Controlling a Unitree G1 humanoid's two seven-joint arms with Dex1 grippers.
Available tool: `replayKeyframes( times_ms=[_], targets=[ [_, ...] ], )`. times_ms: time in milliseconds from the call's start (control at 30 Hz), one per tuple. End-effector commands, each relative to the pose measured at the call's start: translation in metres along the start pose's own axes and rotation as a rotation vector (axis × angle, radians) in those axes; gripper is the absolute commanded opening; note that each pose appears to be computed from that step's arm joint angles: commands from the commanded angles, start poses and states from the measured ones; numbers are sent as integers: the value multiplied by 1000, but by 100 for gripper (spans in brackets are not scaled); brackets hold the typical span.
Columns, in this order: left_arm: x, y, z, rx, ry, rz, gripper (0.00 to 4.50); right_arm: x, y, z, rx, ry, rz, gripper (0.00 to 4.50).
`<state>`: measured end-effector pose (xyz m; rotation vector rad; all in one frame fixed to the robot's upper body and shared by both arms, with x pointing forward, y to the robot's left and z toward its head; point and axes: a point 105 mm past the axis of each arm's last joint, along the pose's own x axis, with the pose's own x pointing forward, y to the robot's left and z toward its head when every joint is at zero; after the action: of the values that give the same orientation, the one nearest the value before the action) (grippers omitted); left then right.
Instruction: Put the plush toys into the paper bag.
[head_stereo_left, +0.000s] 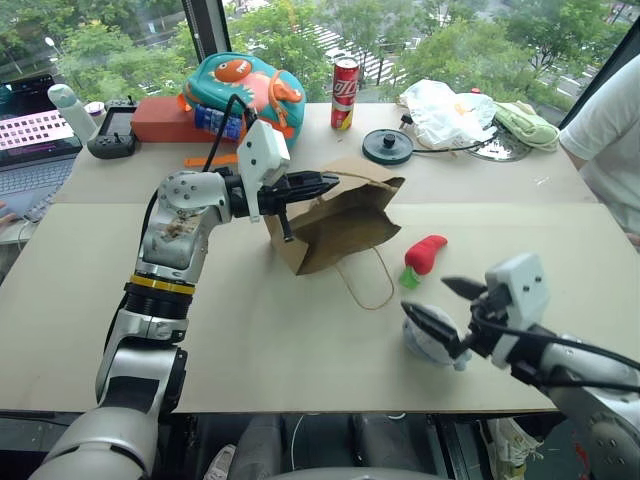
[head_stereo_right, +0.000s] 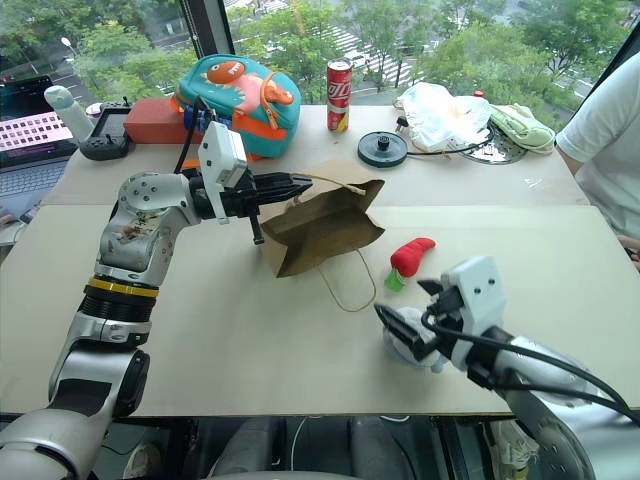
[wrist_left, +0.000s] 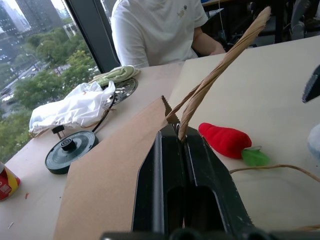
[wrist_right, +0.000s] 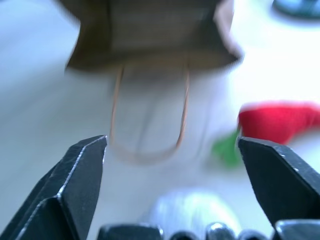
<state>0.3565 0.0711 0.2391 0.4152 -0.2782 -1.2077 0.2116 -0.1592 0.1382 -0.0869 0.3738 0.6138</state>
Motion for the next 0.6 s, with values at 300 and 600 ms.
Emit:
replayKeyframes(
  times_ms=[300, 600],
  targets=[
    [0, 5, 14, 47, -37, 4, 0, 2, -23, -47, -48, 213, -166, 448],
    [0, 5, 14, 50, -39, 4, 0, 7, -26, -32, -45, 110, -194, 310]
  ],
)
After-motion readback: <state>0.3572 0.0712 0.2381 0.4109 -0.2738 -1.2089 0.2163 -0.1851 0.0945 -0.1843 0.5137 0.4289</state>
